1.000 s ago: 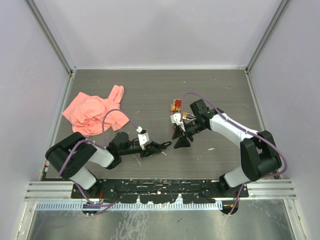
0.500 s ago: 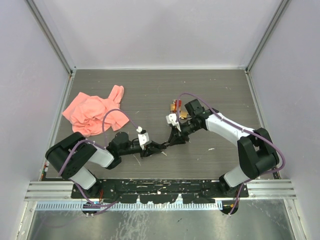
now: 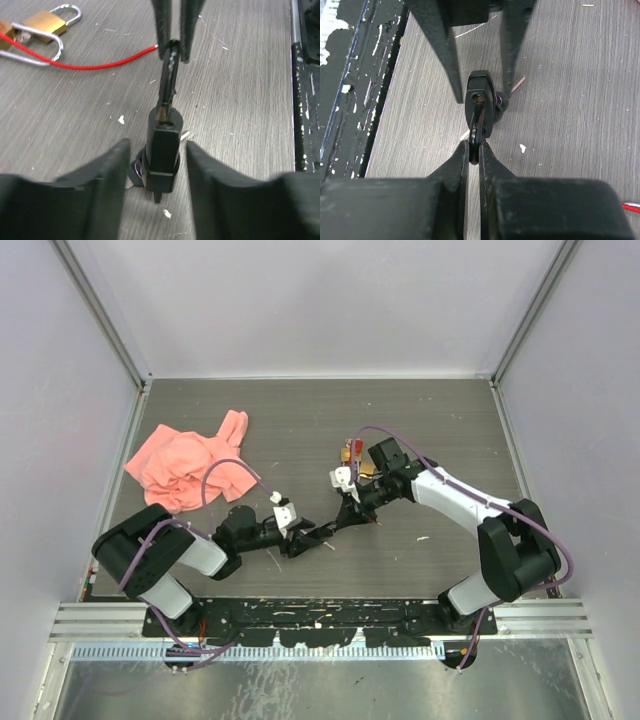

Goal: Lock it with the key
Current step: Lock the lock.

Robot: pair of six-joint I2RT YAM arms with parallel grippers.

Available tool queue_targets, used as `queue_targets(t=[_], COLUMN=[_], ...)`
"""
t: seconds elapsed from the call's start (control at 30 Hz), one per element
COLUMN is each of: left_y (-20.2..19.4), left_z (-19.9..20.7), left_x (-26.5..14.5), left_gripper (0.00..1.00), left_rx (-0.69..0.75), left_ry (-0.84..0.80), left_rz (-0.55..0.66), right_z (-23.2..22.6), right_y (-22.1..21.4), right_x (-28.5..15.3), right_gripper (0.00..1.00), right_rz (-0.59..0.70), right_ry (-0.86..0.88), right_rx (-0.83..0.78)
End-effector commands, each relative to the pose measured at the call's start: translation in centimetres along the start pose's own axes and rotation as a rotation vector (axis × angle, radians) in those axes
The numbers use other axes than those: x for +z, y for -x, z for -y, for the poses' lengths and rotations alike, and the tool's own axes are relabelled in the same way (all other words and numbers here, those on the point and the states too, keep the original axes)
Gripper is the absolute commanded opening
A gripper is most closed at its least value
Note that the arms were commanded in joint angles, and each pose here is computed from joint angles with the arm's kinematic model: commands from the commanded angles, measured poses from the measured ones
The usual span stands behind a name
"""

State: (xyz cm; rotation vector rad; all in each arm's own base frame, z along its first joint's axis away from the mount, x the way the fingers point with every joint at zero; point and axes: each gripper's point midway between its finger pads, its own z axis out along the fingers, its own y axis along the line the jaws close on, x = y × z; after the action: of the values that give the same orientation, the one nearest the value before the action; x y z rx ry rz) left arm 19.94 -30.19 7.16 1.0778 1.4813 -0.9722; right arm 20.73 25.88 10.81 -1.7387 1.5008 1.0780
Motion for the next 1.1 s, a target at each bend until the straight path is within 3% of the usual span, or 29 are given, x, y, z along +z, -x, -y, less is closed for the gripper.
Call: queue_targets(t=[0.0,0.13,0.27,0.63,0.73,0.83,0.87,1.07], left_y=[0.1,-0.1,-0.4,1.8,1.4,1.2,1.1,0.6], left_z=[-0.8,-1.0,-1.3,-1.6,-1.5,-1.1,-0.9,-0.7], left_x=[-0.7,-0.6,-0.1,-0.2,0.0,0.4,0.5,0.6], left_gripper=[0.59,0.84,0.98,1.0,0.9,0.49,0.42,0.47], left_rx=[-0.031,-0.054,-0.063,-0.011,-0.012,-0.014,-0.021,-0.01], left_ry=[0.077,0.088,0.094,0.107,0.091,0.053,0.045,0.026], left_rz=[0.054,0.081,0.073,0.128,0.118,0.108,0.103,0.097], right_z=[0.3,0.1,0.0,0.4,0.6,0.9,1.0,1.1], right_y=[2.5,2.7,2.8,3.0,3.4,3.5,3.6,3.6], right_x=[-0.7,-0.6,-0.3,0.5,0.6,1.0,1.0,1.6], right_gripper=[0.01,0.01,0.01,0.01,0.01,0.01,0.01,0.01], right_rz=[0.04,0.033,0.02,-0.005,-0.013,-0.033,-0.036,-0.056], right_ry=[-0.034,-0.027,-0.021,-0.021,-0.019,-0.017,-0.016,-0.008], right_rx=[-0.074,-0.092,-0.108,-0.106,-0.114,-0.121,-0.121,-0.126])
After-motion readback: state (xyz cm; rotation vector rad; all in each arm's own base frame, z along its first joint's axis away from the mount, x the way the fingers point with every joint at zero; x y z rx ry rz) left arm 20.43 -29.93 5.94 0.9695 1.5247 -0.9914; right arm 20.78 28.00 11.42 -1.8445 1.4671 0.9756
